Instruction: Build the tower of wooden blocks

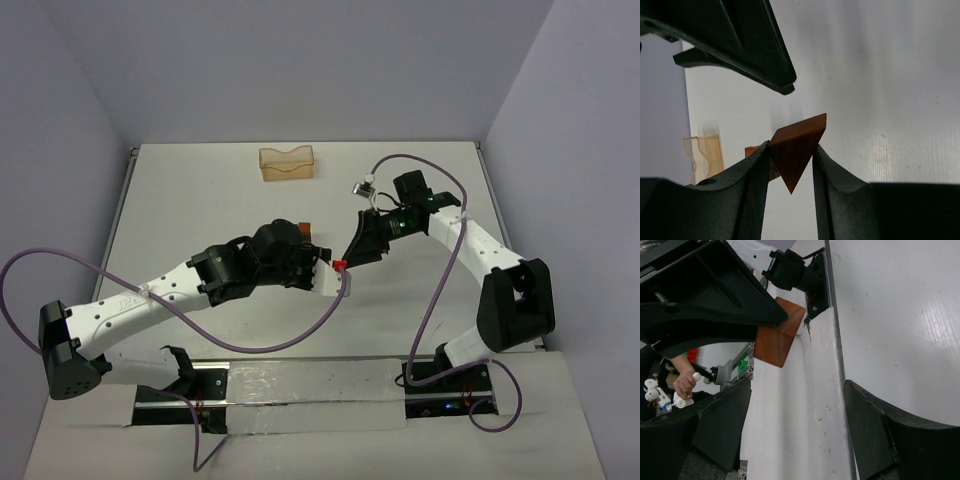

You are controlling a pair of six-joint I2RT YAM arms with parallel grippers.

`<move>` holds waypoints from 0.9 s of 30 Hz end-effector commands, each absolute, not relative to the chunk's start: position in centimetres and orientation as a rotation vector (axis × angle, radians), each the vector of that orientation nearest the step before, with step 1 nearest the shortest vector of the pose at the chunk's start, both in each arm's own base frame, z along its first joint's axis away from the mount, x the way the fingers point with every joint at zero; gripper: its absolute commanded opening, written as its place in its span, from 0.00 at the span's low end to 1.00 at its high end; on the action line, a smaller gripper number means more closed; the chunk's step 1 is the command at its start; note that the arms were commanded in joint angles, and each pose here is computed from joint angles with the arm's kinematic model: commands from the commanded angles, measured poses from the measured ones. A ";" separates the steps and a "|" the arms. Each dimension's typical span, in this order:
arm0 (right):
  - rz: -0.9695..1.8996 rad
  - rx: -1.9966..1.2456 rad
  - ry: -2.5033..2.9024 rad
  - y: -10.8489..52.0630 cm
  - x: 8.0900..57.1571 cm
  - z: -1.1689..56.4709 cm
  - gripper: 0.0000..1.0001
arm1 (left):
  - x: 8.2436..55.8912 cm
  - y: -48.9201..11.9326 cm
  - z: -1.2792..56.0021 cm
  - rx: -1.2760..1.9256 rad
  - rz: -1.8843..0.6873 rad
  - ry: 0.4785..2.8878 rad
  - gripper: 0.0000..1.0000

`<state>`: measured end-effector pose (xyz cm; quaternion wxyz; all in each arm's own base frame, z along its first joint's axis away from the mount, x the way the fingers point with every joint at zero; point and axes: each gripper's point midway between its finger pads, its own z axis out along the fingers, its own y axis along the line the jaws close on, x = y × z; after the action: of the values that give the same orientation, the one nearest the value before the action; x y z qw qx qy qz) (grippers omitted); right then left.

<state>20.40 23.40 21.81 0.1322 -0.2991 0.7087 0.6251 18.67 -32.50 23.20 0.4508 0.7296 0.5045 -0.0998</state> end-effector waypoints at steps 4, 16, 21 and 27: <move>1.809 -0.892 2.113 26.0 20.5 21.5 0.82 | 19.2 -33.4 24.6 1.776 -0.198 1.195 0.29; 1.777 -0.879 2.068 28.4 21.2 23.2 0.75 | 19.1 -33.4 23.8 1.791 -0.191 1.204 0.29; 1.759 -0.883 2.075 28.9 21.3 23.2 0.70 | 19.1 -33.4 23.5 1.795 -0.190 1.207 0.29; 1.749 -0.907 2.060 29.2 20.9 23.7 0.69 | 19.1 -33.4 23.3 1.802 -0.187 1.207 0.28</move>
<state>20.87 28.45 21.66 0.1057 -0.2876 0.7309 0.6098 19.36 -31.96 22.38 0.4421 0.7358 0.5098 -0.0575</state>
